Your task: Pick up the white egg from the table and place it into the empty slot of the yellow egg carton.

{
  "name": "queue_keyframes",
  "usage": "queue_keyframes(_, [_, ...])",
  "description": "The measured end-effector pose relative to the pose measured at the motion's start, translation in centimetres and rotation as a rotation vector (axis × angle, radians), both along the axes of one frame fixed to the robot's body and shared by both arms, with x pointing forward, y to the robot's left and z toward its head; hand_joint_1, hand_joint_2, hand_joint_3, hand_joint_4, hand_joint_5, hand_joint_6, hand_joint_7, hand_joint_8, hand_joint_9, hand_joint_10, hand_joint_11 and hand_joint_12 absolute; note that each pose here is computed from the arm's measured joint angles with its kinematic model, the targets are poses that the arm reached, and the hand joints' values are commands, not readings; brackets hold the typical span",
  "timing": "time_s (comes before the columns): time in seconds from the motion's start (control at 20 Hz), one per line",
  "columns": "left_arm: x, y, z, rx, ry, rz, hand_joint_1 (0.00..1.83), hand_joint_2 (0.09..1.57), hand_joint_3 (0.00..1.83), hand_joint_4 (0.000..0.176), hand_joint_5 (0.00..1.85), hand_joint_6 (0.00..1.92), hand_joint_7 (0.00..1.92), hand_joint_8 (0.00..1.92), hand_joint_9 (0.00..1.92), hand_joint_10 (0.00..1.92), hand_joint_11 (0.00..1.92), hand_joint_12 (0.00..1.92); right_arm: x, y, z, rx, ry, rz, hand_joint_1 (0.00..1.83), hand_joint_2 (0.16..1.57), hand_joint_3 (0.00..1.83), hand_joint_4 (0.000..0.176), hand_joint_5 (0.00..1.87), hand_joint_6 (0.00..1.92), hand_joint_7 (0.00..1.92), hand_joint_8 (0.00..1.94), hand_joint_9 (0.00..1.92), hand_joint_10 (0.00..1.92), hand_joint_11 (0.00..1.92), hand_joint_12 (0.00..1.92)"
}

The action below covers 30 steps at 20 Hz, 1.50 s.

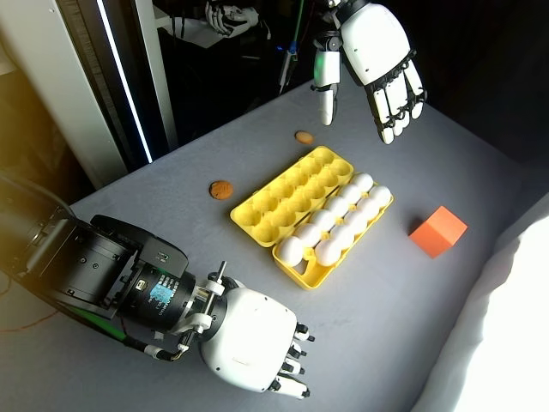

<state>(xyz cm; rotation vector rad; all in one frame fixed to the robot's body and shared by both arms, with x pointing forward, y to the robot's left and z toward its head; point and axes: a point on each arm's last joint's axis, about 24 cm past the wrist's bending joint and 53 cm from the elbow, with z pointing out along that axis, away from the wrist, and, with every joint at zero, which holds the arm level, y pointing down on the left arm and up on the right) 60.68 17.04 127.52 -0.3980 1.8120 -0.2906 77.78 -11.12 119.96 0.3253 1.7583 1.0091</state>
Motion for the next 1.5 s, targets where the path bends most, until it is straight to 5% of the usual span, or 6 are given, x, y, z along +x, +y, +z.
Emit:
queue_keyframes(0.15, [0.0, 0.0, 0.0, -0.001, 0.001, 0.000, 0.00, 1.22, 0.01, 0.000, 0.30, 0.01, 0.34, 0.01, 0.33, 0.01, 0.03, 0.57, 0.0, 0.0, 0.0, 0.000, 0.000, 0.000, 1.17, 1.20, 0.00, 0.020, 0.82, 1.22, 0.83, 1.28, 0.70, 1.12, 0.27, 1.57])
queue_keyframes(0.4, [0.0, 0.0, 0.0, -0.001, 0.001, -0.001, 0.00, 1.22, 0.00, 0.000, 0.33, 0.00, 0.38, 0.00, 0.37, 0.01, 0.04, 0.57, 0.3, 0.2, 2.3, 0.032, -0.029, -0.002, 1.18, 1.19, 0.00, 0.000, 0.83, 1.17, 0.85, 1.30, 0.71, 1.14, 0.26, 1.60])
queue_keyframes(0.55, [0.0, 0.0, -0.1, 0.000, 0.003, 0.002, 0.00, 1.22, 0.00, 0.000, 0.30, 0.00, 0.34, 0.00, 0.32, 0.00, 0.01, 0.58, 0.6, 0.1, 4.8, 0.054, -0.070, -0.003, 1.18, 1.19, 0.00, 0.018, 0.85, 1.19, 0.83, 1.28, 0.68, 1.11, 0.24, 1.59])
queue_keyframes(0.85, [0.0, 0.0, -0.1, 0.000, 0.003, 0.001, 0.00, 1.22, 0.00, 0.000, 0.28, 0.00, 0.33, 0.00, 0.32, 0.00, 0.00, 0.57, 0.3, 1.4, 6.8, 0.082, -0.013, 0.040, 1.17, 1.21, 0.00, 0.017, 0.84, 1.22, 0.79, 1.32, 0.65, 1.17, 0.27, 1.61])
queue_keyframes(1.5, [0.0, 0.0, 0.0, 0.000, 0.002, 0.002, 0.00, 1.22, 0.00, 0.000, 0.33, 0.01, 0.37, 0.01, 0.35, 0.00, 0.03, 0.61, -3.3, 7.7, 6.1, 0.033, 0.004, 0.185, 1.18, 1.18, 0.00, 0.023, 0.86, 1.18, 0.86, 1.23, 0.73, 1.10, 0.29, 1.57])
